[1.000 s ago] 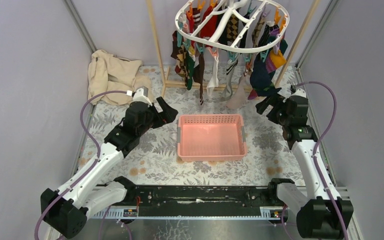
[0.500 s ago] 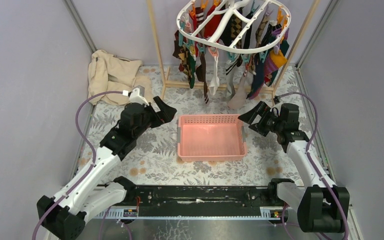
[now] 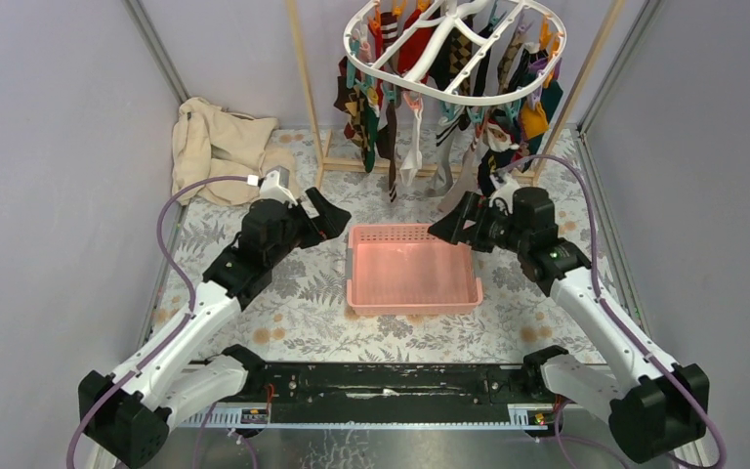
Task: Remove the socks clipped to the hanger
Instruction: Remove the sock from the hanger.
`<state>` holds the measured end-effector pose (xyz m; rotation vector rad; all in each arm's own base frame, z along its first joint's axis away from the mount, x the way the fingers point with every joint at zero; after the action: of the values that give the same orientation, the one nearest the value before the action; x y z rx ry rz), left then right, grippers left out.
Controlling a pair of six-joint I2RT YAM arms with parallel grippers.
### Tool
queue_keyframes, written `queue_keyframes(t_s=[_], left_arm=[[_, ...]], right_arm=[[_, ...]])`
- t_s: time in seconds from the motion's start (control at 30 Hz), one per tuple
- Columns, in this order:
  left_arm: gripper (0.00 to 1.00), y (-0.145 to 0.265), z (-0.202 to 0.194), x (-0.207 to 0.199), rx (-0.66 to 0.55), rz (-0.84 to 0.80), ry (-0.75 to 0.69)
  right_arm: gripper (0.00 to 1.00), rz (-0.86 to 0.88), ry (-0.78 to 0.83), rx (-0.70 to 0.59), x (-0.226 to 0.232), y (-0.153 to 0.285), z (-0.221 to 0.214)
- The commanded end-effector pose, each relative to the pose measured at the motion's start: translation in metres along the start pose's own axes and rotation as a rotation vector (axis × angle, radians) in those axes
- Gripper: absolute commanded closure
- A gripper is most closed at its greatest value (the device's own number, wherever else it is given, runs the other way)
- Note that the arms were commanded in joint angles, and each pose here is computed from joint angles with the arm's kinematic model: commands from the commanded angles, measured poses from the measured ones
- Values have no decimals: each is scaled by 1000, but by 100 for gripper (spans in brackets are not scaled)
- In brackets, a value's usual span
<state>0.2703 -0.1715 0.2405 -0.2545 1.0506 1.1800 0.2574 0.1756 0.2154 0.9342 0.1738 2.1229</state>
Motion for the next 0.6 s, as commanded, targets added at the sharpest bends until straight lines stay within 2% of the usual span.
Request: queue_keyframes(t_s=[0.0,0.13,0.2,0.3,0.57], left_arm=[[1,-7,-3,-6,15,-46,-20],[1,-6,-4,-3,20,-38,-43],[1,-6,-4,-4,17,-42,-47],[1,-8,-3,-3,15,-28,-47],[1,-26,-8,-7,56,-28,-44]], right_arm=[[0,-119,169,-45,13,3,9],[1,-241,239,-63,6,5,14],[4,-281,264,-81,2,4,19],[15,-326,293,-111,-1,2,31],[31,-396,386,-218,7,-6,58]])
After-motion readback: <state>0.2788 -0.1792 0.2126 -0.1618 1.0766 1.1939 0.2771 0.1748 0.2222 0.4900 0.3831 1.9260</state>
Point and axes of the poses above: each gripper's point midway between its finger pads, its own y axis back along the fingers, its own x axis along the line the jaws close on, z = x × y, the point moved 2 cm from there along y, back along the fingers, and after that the axes turned 15 degrees about y, right-handed, at the moved point
